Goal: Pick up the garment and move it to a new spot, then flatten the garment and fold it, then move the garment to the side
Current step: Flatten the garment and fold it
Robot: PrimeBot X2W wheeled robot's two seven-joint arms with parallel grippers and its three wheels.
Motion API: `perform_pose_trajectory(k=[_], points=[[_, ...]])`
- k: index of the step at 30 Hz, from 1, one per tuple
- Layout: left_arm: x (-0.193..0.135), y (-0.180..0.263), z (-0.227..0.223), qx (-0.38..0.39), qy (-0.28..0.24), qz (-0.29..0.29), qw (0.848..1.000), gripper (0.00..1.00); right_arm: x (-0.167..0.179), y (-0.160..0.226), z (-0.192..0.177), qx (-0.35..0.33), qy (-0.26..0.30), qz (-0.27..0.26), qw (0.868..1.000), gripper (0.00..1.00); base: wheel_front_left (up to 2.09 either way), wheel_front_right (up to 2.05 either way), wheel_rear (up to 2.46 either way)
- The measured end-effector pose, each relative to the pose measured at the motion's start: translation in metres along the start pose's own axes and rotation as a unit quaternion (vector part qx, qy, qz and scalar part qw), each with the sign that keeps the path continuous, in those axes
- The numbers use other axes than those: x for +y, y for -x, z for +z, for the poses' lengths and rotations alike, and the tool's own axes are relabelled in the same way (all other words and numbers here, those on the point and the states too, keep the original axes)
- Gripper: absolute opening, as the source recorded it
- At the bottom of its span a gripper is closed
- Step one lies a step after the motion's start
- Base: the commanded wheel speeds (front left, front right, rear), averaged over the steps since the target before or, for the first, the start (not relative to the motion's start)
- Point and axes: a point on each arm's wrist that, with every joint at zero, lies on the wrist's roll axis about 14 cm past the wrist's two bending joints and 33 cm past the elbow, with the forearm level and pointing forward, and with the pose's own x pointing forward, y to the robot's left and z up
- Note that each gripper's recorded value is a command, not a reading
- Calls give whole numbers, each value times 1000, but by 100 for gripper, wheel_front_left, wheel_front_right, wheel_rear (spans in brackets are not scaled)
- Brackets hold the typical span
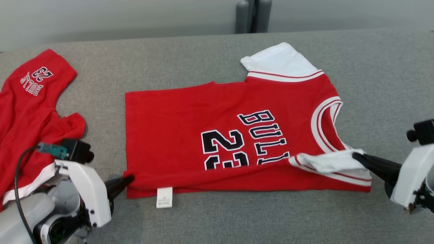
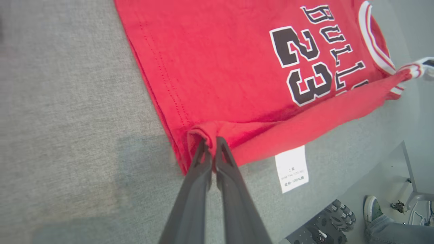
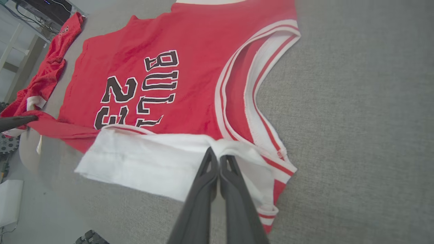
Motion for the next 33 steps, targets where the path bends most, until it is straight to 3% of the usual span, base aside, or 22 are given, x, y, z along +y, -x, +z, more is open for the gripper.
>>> perform_pose_trajectory(k=[11,27,29,30,31,32,33], points=[[25,-31,13,9,21,4,1000,0,0,-57,23,11,27,12,999,0,0,0,0],[26,-39,24,-3,28,-2,1000,0,1,-82,38,2,48,5,999,0,0,0,0],[26,-40,24,-3,28,-3,1000,20,1,-82,39,-2,48,3,999,0,0,0,0],[26,-40,24,-3,28,-3,1000,38,0,-82,39,-4,47,1,999,0,0,0,0],[25,-39,24,-4,27,-3,1000,69,0,-82,39,-5,48,-1,999,0,0,0,0],[24,-39,25,-5,26,-5,1000,98,0,-81,39,-7,48,-4,999,11,0,0,0],[23,-38,26,-7,26,-7,1000,100,0,-81,41,-12,50,-5,999,22,0,0,0]])
